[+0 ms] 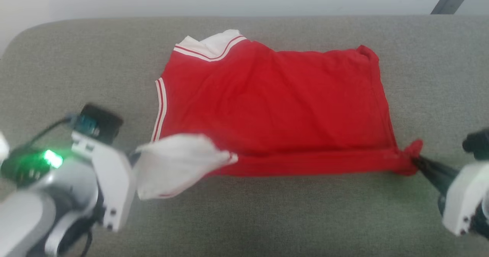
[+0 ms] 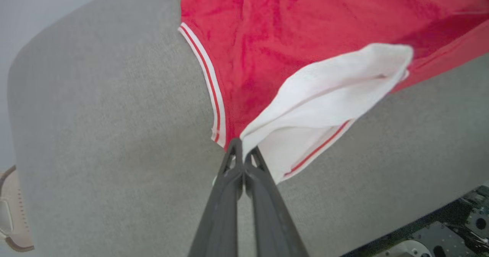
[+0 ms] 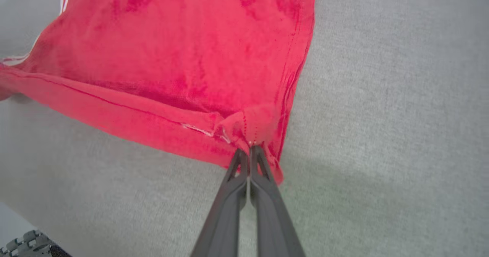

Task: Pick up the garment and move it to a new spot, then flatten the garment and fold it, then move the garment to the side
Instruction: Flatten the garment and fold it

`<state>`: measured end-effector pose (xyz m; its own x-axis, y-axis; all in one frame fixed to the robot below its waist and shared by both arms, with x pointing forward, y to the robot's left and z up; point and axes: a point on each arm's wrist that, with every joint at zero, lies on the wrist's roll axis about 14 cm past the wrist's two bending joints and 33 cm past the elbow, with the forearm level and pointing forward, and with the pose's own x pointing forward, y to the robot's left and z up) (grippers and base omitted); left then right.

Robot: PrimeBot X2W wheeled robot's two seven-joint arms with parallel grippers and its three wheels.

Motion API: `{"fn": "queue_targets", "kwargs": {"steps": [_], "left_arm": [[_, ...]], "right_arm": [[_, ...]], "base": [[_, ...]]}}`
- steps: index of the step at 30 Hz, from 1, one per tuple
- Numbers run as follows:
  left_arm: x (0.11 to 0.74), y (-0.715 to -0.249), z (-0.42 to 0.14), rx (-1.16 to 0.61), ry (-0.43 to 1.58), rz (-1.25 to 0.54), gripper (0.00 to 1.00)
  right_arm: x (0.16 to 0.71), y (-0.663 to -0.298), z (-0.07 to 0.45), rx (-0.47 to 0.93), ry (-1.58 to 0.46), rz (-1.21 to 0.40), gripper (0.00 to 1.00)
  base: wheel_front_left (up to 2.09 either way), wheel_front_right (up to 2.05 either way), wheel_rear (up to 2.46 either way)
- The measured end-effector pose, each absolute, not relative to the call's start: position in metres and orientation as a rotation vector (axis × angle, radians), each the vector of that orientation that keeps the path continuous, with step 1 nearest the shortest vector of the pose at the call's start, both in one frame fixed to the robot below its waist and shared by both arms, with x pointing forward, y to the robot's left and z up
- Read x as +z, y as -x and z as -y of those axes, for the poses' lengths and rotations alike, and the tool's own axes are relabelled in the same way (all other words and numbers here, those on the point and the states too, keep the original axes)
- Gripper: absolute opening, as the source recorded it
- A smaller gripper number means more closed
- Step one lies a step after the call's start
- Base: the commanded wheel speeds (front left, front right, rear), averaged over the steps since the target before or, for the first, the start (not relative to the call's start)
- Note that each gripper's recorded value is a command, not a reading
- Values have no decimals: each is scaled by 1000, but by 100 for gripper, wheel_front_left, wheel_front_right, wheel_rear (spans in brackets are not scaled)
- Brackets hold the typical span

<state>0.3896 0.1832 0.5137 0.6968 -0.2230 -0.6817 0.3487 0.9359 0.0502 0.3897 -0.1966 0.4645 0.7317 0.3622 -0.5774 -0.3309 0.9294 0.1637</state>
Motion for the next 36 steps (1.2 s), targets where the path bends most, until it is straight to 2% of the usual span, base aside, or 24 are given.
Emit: {"fn": "queue_targets", "kwargs": {"steps": [6,14,26,27,28,29,30,31,32,33,36], "left_arm": [[508,-442,-174,-375,-222,-707,0],[464,-489,-173,-371,-222,-814,0],[395,-496,-176,-320,-117,-1059,0],[394,-497,-176,-311,-108,-1065,8],[393,-497,-177,-303,-101,-1072,21],[394,-498,-177,-297,-97,-1073,43],[396,-501,-178,-289,-81,-1068,73],[399,-503,-179,-279,-58,-1061,100],[401,-504,-180,-275,-56,-1055,100],[403,-504,-181,-270,-59,-1051,100],[410,-506,-184,-263,-58,-1035,100]], "right_arm": [[462,-428,190,362,-32,-618,0],[434,-461,183,347,-13,-651,0],[393,-474,173,350,-13,-764,0],[392,-475,173,348,-10,-765,0],[392,-476,172,352,-7,-767,0],[393,-477,171,352,-10,-765,8],[393,-479,170,352,-12,-760,27],[394,-480,169,351,-12,-756,41],[395,-481,169,351,-13,-751,64],[396,-481,168,351,-15,-742,100],[400,-483,168,352,-16,-724,100]], "base": [[0,0,0],[0,0,0],[0,0,0],[0,0,0],[0,0,0],[0,0,0],[0,0,0],[0,0,0],[0,0,0],[0,0,0],[0,0,0]]}}
